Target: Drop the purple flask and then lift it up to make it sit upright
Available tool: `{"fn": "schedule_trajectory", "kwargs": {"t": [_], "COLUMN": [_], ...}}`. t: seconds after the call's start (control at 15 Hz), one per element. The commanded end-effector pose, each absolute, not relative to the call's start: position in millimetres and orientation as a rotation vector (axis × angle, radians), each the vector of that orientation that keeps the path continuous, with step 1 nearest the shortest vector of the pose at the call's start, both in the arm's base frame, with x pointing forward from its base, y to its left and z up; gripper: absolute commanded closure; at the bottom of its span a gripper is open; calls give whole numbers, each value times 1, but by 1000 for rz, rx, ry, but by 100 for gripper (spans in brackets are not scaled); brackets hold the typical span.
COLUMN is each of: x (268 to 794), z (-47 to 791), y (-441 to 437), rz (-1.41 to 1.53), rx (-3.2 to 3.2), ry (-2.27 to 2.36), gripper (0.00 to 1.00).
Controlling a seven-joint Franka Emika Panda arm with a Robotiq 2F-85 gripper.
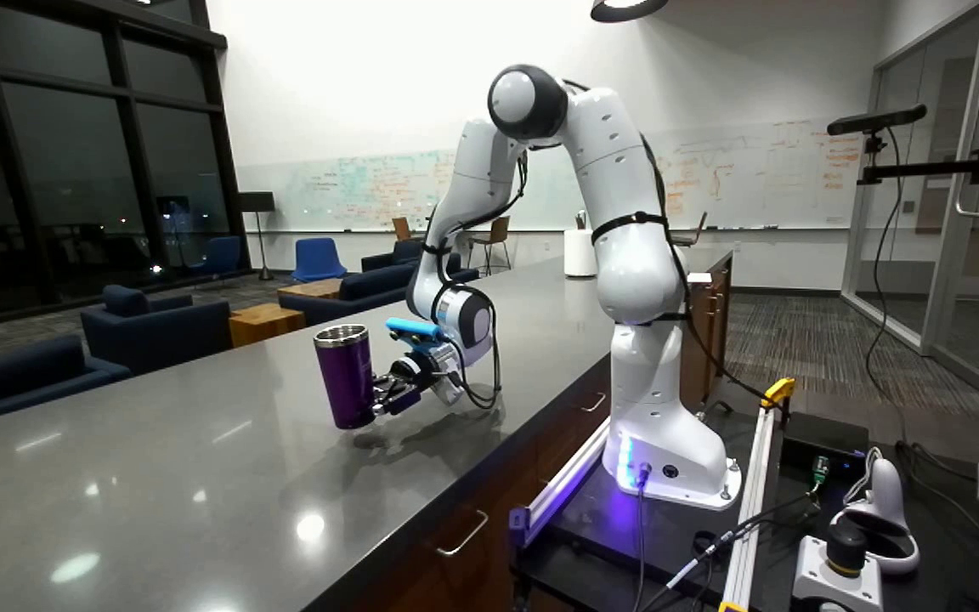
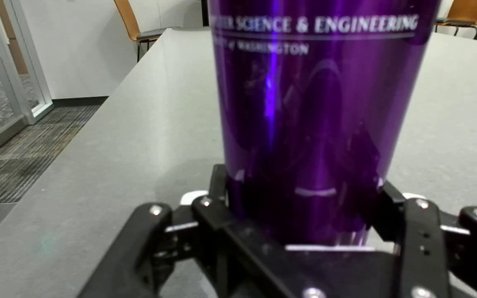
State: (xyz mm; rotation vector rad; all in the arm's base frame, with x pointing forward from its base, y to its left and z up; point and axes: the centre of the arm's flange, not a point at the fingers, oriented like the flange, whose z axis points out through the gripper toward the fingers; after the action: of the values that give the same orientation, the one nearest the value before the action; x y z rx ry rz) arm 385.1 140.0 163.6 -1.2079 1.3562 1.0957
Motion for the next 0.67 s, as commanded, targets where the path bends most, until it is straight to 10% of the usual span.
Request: {"fn": "schedule_trajectory", "kwargs": {"t": [0.0, 0.33, 0.4, 0.47, 0.53, 0.6], "x": [385, 383, 384, 384, 383, 382], "z": [164, 167, 166, 165, 164, 162], "y": [140, 140, 139, 139, 139, 139], "rz": [1096, 1108, 1120, 1143, 1145, 1147], "rx": [-1208, -1202, -1210, -1209, -1210, -1217], "ry": [1356, 1347, 1336, 1338, 1347, 1345], "gripper": [22, 0, 30, 26, 1, 3]}}
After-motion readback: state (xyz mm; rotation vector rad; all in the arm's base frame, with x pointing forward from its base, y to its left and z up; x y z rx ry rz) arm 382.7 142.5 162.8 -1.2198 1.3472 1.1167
